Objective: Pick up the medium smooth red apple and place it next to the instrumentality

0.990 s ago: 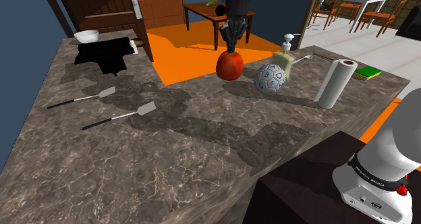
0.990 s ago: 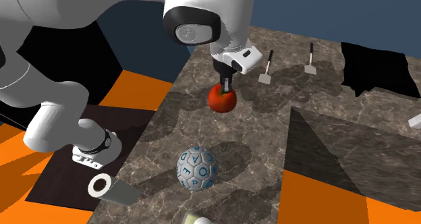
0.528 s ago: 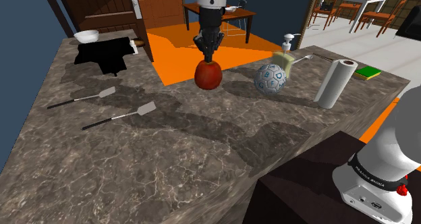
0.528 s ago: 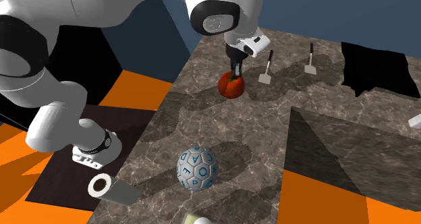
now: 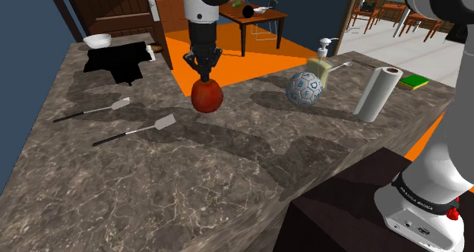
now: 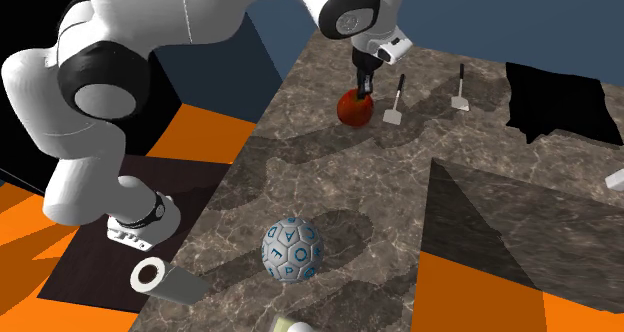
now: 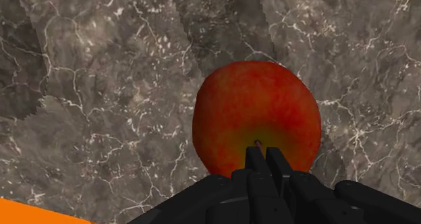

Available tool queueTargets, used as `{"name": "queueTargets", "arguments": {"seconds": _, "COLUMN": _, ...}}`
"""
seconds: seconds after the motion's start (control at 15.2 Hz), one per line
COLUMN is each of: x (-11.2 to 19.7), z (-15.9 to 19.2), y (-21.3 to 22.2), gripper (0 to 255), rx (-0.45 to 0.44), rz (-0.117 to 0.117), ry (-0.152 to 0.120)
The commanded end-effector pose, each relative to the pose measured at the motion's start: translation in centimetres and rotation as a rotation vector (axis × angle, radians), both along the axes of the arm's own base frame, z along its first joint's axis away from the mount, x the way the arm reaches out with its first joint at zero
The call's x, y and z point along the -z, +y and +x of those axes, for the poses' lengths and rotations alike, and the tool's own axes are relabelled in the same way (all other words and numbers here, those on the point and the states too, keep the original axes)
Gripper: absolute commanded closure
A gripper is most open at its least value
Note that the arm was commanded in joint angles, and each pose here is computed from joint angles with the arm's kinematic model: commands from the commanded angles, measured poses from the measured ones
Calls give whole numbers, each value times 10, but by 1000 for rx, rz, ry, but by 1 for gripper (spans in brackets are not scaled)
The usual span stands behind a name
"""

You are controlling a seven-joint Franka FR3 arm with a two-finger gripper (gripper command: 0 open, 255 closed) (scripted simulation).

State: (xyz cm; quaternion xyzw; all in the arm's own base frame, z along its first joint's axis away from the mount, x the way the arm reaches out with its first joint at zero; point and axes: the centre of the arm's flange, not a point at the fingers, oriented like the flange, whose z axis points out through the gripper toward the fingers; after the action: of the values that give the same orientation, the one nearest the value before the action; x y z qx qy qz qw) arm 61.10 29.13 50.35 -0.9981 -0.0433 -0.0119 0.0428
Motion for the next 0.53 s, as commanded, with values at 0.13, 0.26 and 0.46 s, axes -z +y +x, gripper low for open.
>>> {"name": "queueTargets", "arguments": {"seconds": 0.13, "x": 14, "z": 16, "y": 50, "gripper": 255, "rx": 2, "rz": 0, "ry": -1}}
{"name": "queueTargets", "arguments": {"seconds": 0.26, "x": 20, "z": 24, "y": 74, "gripper": 255, "rx": 2, "rz": 0, "ry": -1}}
{"name": "queueTargets", "arguments": {"seconds": 0.46, "x": 34, "z": 28, "y": 85, "gripper": 255, "rx": 2, "rz": 0, "ry": -1}}
